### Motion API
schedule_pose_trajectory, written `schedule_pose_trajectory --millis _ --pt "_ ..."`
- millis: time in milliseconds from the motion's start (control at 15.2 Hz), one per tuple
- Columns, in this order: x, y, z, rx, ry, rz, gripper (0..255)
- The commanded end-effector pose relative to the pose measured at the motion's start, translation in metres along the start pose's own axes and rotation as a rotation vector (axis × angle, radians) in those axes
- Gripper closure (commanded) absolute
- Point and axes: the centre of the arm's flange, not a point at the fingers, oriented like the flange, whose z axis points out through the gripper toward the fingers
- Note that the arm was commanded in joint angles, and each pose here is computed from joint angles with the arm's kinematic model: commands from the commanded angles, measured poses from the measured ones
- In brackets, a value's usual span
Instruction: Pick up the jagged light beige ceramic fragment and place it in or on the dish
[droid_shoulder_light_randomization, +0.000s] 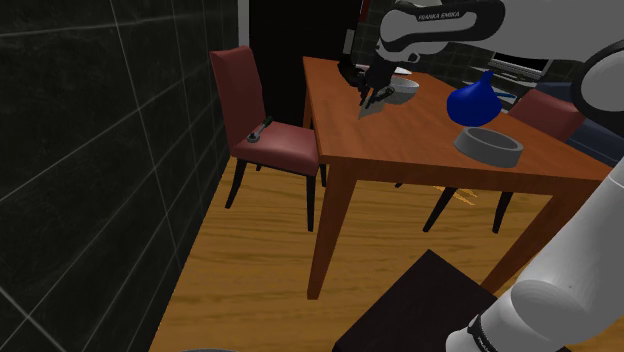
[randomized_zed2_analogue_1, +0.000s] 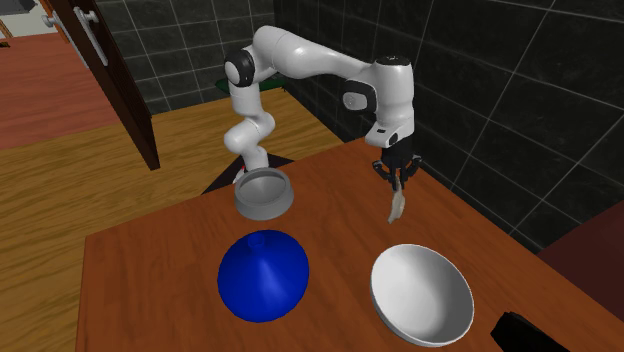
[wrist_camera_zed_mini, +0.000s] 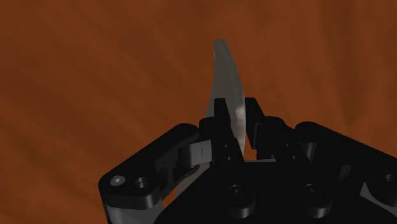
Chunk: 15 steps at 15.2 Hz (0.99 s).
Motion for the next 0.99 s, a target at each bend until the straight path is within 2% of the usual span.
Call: schedule_pose_trajectory --millis 0,924 --pt "0.0 0.0 0.0 0.0 0.0 0.0 255" --pt "0.012 -0.015 -0.066 0.0 0.0 0.0 255"
